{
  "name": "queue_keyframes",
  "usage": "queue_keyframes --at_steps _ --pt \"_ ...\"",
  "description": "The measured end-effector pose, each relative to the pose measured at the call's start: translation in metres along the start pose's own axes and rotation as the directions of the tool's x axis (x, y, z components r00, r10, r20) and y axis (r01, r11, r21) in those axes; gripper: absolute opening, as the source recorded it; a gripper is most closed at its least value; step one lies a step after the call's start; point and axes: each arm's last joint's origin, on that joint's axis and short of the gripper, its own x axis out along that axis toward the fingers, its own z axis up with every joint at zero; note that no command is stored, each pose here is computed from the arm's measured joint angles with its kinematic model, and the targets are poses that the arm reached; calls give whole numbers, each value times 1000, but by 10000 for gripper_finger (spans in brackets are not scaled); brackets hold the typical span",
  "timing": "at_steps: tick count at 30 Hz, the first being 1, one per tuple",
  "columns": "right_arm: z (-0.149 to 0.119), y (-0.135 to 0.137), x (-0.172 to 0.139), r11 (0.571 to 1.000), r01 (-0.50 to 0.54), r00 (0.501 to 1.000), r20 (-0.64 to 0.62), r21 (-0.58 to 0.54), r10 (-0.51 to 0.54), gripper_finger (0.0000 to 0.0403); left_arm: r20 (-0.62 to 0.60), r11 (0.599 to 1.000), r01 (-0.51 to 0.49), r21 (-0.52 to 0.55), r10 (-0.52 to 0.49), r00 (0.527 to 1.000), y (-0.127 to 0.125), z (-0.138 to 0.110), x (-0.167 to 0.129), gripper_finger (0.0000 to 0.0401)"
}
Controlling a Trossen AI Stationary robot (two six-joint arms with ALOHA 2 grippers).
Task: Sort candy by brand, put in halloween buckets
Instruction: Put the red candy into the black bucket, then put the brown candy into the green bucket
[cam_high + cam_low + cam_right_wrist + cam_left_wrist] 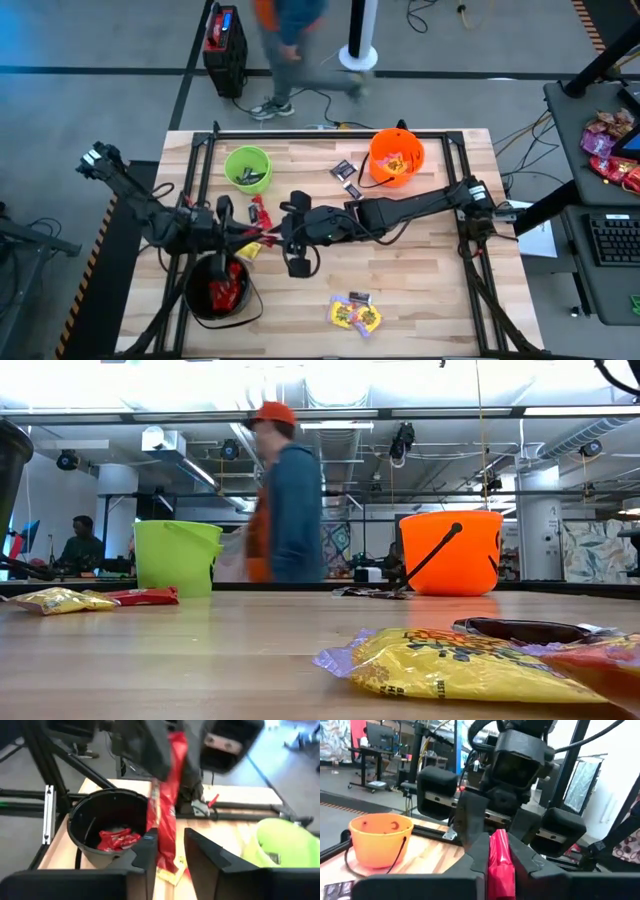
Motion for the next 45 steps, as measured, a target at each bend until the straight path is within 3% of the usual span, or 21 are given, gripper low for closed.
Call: queue_keyframes --at_steps 4,7,9,13,15,19,25,31,36,39,41,45 --pt "-3 -9 2 998 16 1000 -28 58 -14 118 -102 999 -21 24 23 995 1 12 -3 15" --pt "-6 -14 2 997 33 998 -62 74 -28 139 -272 1000 7 -1 -7 962 1 27 -8 15" --pt "-8 -19 2 994 47 996 -86 101 -39 150 -466 998 16 -58 -41 884 2 35 -15 15" --pt "-14 -21 2 990 66 988 -145 121 -48 164 -812 982 -92 -165 -82 577 1 34 -32 15" --pt "-15 -20 2 991 65 986 -160 120 -45 169 -878 987 -102 -125 -62 474 -4 27 -37 15" --pt "-16 -19 2 989 63 985 -168 131 -40 173 -926 997 -63 -45 -18 377 -18 2 -37 19" --pt "-17 -20 2 988 70 984 -171 140 -46 172 -949 989 -144 45 88 304 -30 -30 -32 88" --pt "-20 -21 2 982 77 980 -196 174 -42 171 -951 989 -130 67 103 290 -34 -35 -32 143" --pt "-32 -20 -5 947 73 930 -363 313 49 171 -941 991 -127 41 81 328 -29 -27 -35 159" --pt "-44 -15 -13 894 59 846 -497 444 191 171 -907 991 -124 53 100 409 -25 -18 -36 160" --pt "-56 -2 -18 865 55 759 -584 498 288 171 -872 991 -116 69 116 476 -22 -12 -37 161" --pt "-91 46 -33 917 39 563 -767 397 308 171 -791 986 -126 113 166 590 -15 -2 -37 161"
